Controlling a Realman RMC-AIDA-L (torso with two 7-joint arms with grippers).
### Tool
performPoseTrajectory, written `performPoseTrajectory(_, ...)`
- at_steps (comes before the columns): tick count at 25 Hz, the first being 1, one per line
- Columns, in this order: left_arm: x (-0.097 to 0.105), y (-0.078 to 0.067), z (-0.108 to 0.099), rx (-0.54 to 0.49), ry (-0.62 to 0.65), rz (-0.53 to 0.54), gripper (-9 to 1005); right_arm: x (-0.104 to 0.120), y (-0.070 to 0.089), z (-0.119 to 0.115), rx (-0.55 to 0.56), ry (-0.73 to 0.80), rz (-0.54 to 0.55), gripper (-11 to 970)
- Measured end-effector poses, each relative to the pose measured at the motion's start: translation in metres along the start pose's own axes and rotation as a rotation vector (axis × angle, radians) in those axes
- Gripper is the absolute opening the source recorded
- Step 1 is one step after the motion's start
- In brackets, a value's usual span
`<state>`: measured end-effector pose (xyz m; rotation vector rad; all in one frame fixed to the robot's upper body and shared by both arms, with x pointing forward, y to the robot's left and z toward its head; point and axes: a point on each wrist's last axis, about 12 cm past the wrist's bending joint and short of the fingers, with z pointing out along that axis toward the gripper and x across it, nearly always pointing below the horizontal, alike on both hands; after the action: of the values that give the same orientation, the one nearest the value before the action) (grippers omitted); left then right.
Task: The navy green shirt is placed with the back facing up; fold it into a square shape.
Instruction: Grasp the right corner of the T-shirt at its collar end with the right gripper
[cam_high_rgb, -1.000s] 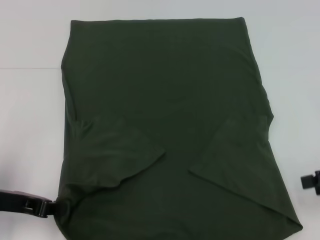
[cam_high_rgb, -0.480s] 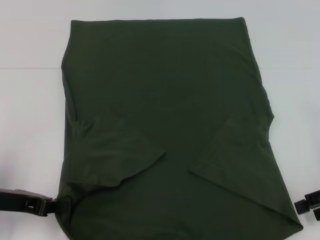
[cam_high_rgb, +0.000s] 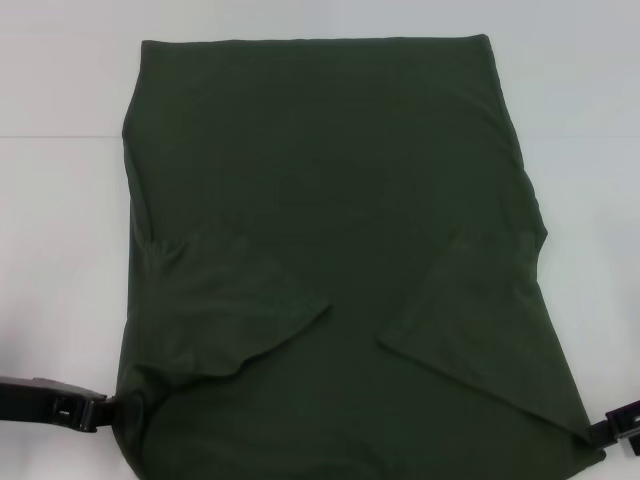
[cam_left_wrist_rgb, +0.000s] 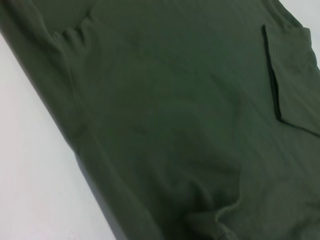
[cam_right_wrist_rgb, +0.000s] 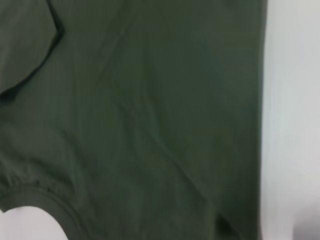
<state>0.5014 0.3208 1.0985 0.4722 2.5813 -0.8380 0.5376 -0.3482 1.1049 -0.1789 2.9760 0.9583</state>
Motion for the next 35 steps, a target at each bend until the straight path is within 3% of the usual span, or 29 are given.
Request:
performPoseTrajectory(13,0.000,0.003,0.003,0.002,0.001,-0.007,7,-0.006,0.008,0.013,0.025,0.020,-0.075,832)
performPoseTrajectory(35,0.001,0.005,0.003,-0.006,-0.001,-0.002,7,-0.011,0.014,0.022,0.033,0.030,-0.108,834)
